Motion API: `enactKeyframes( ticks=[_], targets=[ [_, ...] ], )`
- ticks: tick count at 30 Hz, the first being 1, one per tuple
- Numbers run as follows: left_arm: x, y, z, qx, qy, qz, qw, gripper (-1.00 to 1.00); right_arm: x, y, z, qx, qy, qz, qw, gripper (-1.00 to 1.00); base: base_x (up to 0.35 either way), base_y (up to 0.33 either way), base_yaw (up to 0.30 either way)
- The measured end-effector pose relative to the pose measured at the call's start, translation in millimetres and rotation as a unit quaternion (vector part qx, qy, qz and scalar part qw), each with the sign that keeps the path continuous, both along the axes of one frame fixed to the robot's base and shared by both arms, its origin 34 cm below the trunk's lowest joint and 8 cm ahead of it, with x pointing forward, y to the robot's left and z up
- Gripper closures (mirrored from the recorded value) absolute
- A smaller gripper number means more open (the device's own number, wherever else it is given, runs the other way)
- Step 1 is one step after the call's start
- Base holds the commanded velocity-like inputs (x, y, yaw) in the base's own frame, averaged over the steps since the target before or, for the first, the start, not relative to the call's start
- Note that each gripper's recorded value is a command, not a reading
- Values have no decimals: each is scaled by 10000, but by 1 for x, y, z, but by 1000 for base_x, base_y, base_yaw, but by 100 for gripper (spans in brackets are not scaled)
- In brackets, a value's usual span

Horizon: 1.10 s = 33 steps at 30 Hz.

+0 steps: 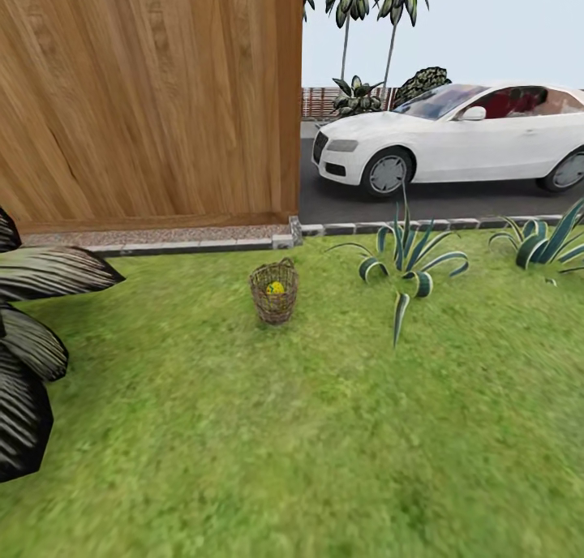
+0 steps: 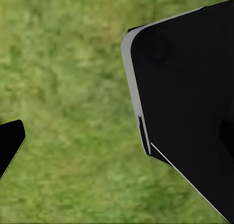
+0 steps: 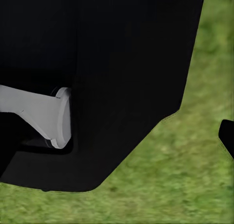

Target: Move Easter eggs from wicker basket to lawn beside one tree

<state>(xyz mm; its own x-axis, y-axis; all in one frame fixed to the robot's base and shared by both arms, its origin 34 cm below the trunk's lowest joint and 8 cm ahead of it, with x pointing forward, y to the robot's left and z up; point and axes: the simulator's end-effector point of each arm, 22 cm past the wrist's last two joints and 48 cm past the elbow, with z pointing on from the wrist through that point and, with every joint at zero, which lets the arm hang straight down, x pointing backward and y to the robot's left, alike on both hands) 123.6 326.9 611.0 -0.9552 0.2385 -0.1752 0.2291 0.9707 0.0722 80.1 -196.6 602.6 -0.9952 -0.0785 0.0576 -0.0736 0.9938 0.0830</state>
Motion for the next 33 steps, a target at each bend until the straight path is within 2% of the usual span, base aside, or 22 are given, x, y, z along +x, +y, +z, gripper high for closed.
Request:
enactKeyframes(
  ticks=[10, 15, 20, 33],
  targets=[
    [0, 0, 0, 1, 0, 0, 10000, -100, 0, 3, 0, 24, -4, -3, 10000, -100, 304, 0, 0],
    [0, 0, 0, 2, 0, -1, 10000, -100, 1, 17, 1, 143, -8, -28, 9999, -100, 304, 0, 0],
    [0, 0, 0, 2, 0, -1, 10000, -100, 4, 23, 2, 188, -39, -37, 9998, -100, 304, 0, 0],
    [0, 0, 0, 2, -1, -1, 10000, -100, 4, 25, 2, 205, -40, -26, 9998, -100, 304, 0, 0]
  ],
)
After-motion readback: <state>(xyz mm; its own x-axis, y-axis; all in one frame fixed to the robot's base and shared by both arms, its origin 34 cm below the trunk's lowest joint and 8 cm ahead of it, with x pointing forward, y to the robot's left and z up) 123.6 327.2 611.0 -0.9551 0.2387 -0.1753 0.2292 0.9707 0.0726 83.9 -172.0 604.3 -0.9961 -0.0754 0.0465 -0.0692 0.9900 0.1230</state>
